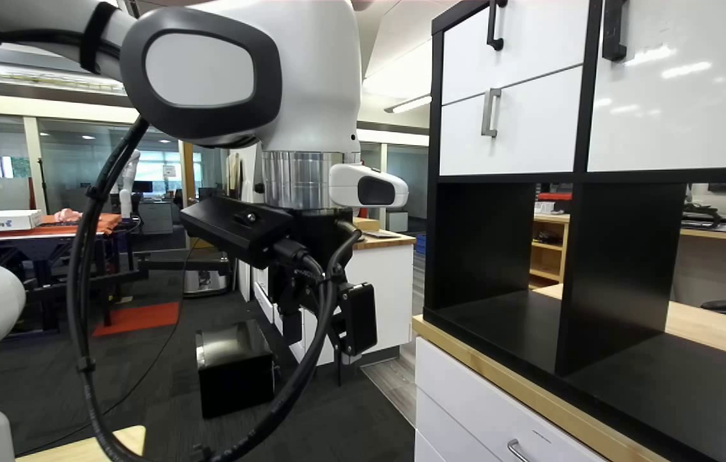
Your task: Open the bottom drawer on the left side of the cabinet
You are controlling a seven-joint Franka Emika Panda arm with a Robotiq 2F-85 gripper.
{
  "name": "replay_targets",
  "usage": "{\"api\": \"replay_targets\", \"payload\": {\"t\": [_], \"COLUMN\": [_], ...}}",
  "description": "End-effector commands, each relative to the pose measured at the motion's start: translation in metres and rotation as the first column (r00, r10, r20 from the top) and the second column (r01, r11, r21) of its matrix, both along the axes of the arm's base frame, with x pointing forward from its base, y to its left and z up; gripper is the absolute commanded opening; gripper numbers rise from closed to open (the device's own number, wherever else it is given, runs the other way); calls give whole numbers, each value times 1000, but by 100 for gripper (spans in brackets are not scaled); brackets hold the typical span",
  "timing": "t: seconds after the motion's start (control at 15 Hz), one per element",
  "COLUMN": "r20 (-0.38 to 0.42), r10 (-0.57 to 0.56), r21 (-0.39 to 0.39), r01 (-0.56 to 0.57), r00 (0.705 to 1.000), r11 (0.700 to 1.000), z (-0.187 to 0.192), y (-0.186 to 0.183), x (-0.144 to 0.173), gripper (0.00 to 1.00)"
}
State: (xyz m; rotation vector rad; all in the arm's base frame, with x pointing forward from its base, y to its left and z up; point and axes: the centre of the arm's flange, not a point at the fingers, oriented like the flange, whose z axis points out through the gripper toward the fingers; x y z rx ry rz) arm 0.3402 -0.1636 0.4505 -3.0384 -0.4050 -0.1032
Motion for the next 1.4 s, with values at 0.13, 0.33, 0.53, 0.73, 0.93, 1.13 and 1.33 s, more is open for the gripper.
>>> {"api": "replay_targets", "payload": {"t": [0.13,0.33,0.53,0.73,0.93,1.13,1.33], "r20": [0,-1,-1,4,11,34,79], "r10": [0,5,17,36,54,56,51], "r21": [0,-3,-9,-24,-37,-46,-57], "r01": [0,-5,-17,-36,-53,-54,-47], "r00": [1000,1000,1000,999,998,998,996], "r11": [1000,1000,1000,999,998,997,997], "z": [0,0,2,4,6,9,9], "y": [0,2,5,17,31,48,64], "x": [0,1,6,18,30,47,66], "gripper": [100,100,100,100,100,100,100]}}
